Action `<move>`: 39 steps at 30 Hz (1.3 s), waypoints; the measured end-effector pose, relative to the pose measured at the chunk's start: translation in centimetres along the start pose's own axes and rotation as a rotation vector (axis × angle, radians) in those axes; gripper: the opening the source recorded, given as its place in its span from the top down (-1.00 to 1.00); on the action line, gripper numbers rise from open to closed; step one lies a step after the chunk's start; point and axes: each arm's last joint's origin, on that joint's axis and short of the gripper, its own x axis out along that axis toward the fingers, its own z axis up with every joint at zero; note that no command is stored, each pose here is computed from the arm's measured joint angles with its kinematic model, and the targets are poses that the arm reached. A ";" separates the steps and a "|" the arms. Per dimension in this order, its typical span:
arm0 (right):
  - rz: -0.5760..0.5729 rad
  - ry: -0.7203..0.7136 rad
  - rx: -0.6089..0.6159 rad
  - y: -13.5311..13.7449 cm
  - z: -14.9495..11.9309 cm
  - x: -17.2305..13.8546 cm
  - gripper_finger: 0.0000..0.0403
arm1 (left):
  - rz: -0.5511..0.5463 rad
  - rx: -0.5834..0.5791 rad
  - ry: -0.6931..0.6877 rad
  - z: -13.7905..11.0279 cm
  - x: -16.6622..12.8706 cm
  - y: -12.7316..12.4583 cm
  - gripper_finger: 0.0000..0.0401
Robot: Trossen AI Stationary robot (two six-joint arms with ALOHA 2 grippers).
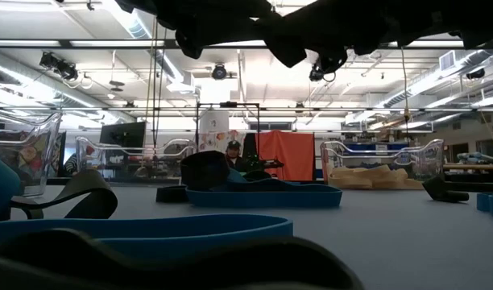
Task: Sort rubber bands into baskets
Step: Put the small black rubber band into the bottom left transparent bin
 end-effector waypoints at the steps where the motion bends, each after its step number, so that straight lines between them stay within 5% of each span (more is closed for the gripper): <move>1: 0.000 -0.005 0.000 0.0 0.1 0.0 0.96 | 0.000 0.000 0.000 0.0 0.0 0.0 0.03; 17: 0.007 -0.014 -0.018 0.2 0.1 -0.1 0.93 | -0.071 -0.008 -0.008 0.2 0.3 0.4 0.93; 32: -0.285 0.048 0.022 0.0 -0.7 -0.4 0.28 | 0.026 -0.048 0.116 0.0 -1.0 1.2 0.97; 39: -0.403 0.214 0.119 -1.3 -2.8 -0.6 0.11 | 0.050 -0.090 0.247 0.2 -3.7 1.9 0.98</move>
